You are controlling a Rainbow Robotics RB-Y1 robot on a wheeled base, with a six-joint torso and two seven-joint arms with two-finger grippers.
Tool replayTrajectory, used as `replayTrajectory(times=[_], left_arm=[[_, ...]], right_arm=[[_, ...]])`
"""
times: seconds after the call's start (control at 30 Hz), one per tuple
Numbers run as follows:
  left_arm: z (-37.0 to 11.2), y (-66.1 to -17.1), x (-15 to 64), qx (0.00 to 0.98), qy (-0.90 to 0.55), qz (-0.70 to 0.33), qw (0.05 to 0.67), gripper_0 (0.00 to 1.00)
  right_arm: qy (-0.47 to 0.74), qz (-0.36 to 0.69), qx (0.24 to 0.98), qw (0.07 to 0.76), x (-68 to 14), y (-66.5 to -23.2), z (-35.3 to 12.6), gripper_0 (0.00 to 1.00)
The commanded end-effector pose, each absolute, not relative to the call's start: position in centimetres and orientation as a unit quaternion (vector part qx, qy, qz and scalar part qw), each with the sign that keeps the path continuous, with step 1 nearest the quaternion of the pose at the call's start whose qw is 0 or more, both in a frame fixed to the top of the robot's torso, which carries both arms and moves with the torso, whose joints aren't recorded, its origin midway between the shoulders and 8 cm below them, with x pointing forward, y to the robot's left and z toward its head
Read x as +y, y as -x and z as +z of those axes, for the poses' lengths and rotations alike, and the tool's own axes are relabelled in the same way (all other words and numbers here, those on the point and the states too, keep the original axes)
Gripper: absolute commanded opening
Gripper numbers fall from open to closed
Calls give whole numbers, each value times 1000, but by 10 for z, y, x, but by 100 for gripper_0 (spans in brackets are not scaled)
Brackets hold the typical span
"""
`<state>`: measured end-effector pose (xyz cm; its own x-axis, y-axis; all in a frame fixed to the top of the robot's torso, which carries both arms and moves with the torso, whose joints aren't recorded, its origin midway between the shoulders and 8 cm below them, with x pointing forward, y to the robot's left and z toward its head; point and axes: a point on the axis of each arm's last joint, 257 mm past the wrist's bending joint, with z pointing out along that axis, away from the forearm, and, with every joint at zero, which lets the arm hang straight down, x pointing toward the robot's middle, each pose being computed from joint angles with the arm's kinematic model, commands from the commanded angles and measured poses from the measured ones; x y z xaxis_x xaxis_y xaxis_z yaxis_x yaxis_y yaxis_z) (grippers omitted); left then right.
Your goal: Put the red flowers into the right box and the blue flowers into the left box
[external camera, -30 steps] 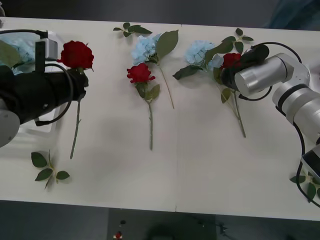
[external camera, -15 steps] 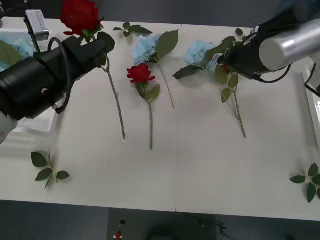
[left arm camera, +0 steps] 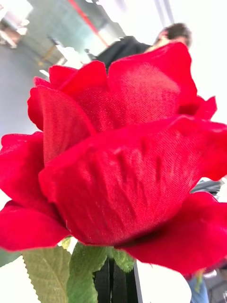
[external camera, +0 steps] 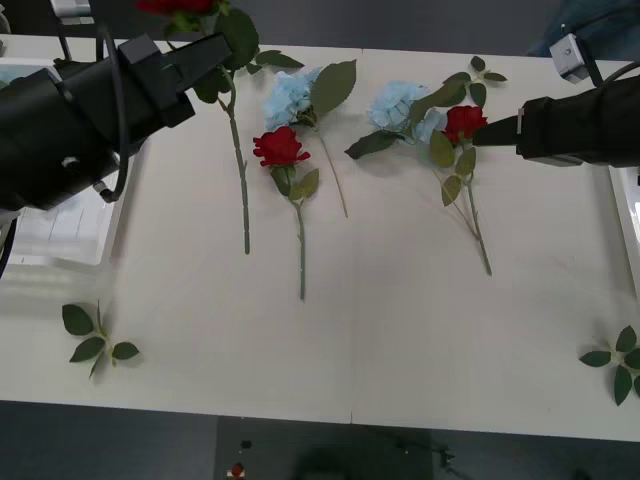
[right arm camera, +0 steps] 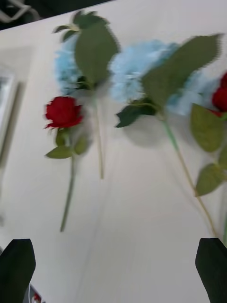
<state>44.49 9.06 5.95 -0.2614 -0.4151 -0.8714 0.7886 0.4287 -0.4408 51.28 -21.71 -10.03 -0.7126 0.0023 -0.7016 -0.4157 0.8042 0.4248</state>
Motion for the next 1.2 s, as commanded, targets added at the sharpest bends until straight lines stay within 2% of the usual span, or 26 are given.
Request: replayTrajectory(times=[0.03,0.27,0.67,0.87,1.2], left_arm=[[92,-430,89,558,-197,-534,604,0],[105,-420,81,501,-223,-582,601,0],[99,-428,41,448,-205,-651,577,0],[92,-425,15,439,-197,-675,560,0],[88,-424,-10,433,-191,-687,551,0]], right_arm=[[241,305,832,396,-197,-478,-64,100],[369,358,747,420,-168,-433,-47,100],[469,392,629,481,-119,-393,-48,100],[470,420,611,479,-94,-380,-55,100],[466,416,616,481,-63,-388,-78,100]])
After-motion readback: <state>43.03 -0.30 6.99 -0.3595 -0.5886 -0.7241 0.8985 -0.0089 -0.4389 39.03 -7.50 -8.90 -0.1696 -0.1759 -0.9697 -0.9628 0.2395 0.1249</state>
